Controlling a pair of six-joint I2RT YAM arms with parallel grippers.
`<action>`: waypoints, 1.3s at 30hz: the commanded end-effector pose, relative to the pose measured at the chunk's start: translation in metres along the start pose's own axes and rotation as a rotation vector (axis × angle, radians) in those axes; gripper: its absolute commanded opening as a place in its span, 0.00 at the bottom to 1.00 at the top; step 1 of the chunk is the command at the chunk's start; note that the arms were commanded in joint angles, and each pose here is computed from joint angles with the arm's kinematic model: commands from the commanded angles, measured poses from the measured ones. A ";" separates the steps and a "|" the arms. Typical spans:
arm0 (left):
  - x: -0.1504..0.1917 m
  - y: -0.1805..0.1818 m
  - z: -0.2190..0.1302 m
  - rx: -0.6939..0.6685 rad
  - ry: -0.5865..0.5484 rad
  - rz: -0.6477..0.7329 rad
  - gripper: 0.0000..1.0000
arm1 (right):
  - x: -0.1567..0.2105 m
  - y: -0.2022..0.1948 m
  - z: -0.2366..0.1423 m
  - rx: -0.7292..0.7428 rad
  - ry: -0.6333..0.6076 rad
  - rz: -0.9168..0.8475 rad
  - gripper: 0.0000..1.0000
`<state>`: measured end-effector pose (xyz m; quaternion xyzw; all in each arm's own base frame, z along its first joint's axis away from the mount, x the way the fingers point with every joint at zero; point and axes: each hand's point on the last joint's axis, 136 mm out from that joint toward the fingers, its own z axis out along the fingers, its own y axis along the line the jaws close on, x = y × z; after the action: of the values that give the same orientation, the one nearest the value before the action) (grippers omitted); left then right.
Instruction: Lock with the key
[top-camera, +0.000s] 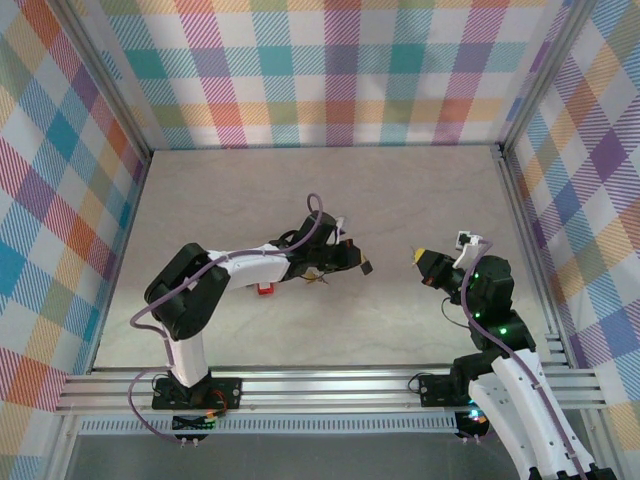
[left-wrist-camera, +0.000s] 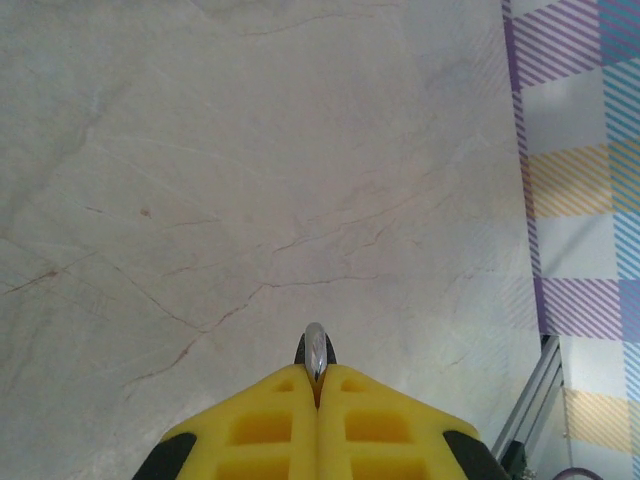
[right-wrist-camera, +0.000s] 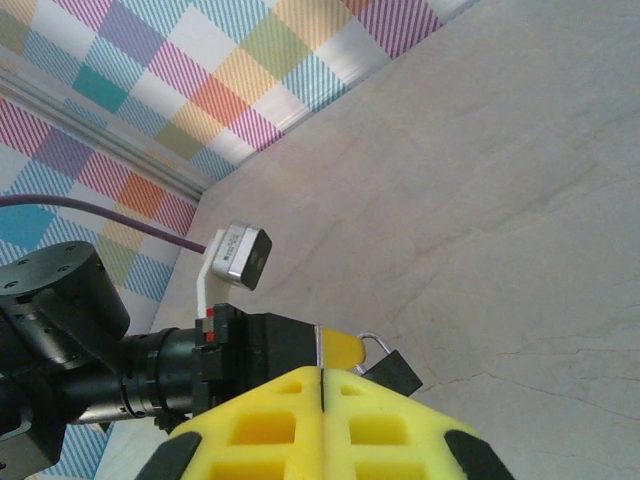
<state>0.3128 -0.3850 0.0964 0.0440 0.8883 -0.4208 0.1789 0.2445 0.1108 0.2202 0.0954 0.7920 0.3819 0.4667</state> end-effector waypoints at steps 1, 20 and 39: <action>-0.001 -0.004 0.007 -0.008 0.002 0.035 0.00 | -0.001 0.002 0.001 -0.016 -0.005 -0.009 0.00; 0.006 0.015 0.025 -0.071 0.036 0.042 0.00 | 0.003 0.003 0.003 -0.031 0.015 -0.006 0.00; 0.011 0.034 0.033 -0.140 0.061 0.064 0.00 | 0.005 0.004 0.005 -0.047 0.032 -0.003 0.00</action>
<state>0.3220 -0.3874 0.0560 0.0576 0.9120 -0.3695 0.1683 0.2436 0.1180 0.2159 0.0846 0.7971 0.3945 0.4492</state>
